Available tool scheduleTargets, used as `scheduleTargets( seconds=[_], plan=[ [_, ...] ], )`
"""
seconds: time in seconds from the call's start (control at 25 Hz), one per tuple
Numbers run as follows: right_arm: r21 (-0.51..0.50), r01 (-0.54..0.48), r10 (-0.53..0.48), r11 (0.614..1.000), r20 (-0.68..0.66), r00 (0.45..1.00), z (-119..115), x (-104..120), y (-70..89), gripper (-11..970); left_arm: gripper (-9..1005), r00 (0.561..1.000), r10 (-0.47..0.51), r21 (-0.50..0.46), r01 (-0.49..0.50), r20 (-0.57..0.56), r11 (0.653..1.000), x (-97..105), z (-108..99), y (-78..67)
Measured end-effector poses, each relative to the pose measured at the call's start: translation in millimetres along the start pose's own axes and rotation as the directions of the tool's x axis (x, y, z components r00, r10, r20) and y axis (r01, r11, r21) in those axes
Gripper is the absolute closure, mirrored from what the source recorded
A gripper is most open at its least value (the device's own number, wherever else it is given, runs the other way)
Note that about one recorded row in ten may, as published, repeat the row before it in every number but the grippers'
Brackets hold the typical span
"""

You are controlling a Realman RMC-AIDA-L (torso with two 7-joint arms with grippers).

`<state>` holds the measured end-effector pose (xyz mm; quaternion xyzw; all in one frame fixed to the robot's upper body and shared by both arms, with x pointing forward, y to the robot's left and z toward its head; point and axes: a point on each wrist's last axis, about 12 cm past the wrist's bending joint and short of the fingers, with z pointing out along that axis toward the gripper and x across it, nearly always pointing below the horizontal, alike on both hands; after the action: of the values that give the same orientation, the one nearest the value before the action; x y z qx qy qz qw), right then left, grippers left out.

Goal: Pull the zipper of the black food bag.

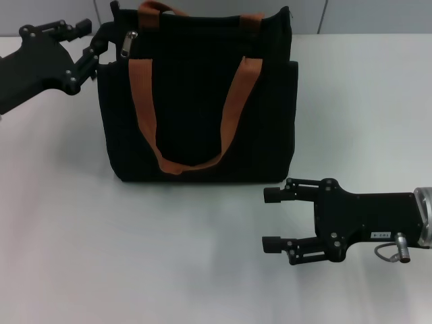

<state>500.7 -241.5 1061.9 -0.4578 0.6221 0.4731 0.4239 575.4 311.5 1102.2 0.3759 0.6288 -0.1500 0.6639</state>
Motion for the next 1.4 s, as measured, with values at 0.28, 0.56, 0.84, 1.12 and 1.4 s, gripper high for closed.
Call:
scheduleTargets(
  seconds=[0.28,0.56,0.84,1.12,1.4],
  plan=[
    [0.008,0.006,-0.006,1.000,0.062,0.998,0.8,-7.7,-1.8,148,785,0.999,-0.030,0.020,0.029,0.016,0.999,2.7,-0.4,-8.0],
    [0.029,-0.123,0.109,0.992,0.301,0.947,2.1,-38.3,-12.8,148,939,0.997,-0.038,0.005,0.037,0.071,0.999,4.5,-4.8,-16.0],
    [-0.044,-0.267,0.263,0.963,0.380,0.887,18.5,-85.3,-40.8,149,974,0.995,-0.039,0.015,0.038,0.096,0.999,4.9,-4.4,-22.1],
    [-0.021,-0.322,0.316,0.947,0.267,0.911,63.5,-132.8,-73.7,150,971,0.992,-0.036,0.016,0.035,0.118,0.999,2.2,-0.9,-22.3],
    [0.075,-0.311,0.302,0.947,0.110,0.947,101.6,-163.8,-89.1,157,969,0.991,-0.033,0.014,0.032,0.129,0.999,-1.7,1.9,-18.4]
  ],
)
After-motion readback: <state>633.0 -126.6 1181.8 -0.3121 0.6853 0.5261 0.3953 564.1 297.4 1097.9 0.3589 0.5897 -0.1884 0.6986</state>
